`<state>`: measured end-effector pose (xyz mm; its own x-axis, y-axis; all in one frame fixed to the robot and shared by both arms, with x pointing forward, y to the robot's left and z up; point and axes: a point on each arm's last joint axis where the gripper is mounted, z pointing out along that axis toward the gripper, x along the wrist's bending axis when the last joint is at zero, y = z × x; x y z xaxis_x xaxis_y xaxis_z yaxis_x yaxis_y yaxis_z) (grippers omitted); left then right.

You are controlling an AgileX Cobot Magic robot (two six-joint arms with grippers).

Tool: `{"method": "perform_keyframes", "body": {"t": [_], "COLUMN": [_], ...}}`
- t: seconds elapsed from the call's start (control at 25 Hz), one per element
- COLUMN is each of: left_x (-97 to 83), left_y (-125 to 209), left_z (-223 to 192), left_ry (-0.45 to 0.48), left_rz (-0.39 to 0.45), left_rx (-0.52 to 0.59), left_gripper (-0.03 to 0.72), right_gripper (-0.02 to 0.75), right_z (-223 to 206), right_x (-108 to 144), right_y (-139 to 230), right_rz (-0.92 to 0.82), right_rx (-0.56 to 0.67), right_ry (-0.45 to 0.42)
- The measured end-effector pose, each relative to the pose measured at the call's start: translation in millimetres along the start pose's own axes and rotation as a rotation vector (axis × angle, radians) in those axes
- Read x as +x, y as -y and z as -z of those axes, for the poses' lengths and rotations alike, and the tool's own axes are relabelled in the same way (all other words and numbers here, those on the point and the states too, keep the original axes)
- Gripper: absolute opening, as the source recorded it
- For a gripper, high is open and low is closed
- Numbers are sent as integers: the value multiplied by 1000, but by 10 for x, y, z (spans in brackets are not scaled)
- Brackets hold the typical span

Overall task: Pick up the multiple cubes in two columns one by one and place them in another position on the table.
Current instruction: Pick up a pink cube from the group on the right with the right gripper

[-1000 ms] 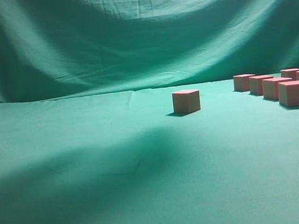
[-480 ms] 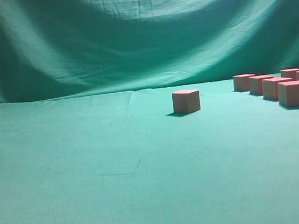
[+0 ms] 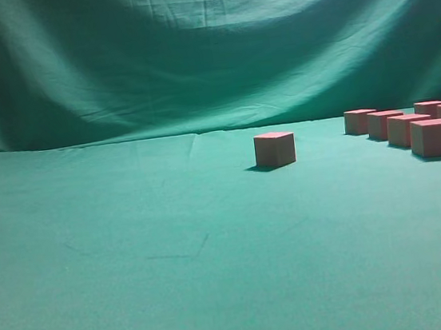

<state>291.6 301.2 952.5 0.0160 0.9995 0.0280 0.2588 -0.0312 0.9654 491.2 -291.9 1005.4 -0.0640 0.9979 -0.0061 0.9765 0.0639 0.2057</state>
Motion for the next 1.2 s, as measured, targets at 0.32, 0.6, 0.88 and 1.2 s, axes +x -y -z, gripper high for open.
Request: {"method": "perform_keyframes", "body": {"t": [0.32,0.6,0.88,1.2], "left_x": [0,0,0,0], "left_y": [0,0,0,0], "left_z": [0,0,0,0], "left_ry": [0,0,0,0], "left_rz": [0,0,0,0], "left_rx": [0,0,0,0], "left_gripper": [0,0,0,0], "right_gripper": [559,559,559,559], "right_z": [-272,-504,-690,-782], "right_x": [16,-12,-18,-19], "right_y": [-124,-213,-266,-276], "right_rz": [34,33,36,37], "right_rx": [-71,-74,-73,-59], "right_ry": [-20,-13,-10,-10]}}
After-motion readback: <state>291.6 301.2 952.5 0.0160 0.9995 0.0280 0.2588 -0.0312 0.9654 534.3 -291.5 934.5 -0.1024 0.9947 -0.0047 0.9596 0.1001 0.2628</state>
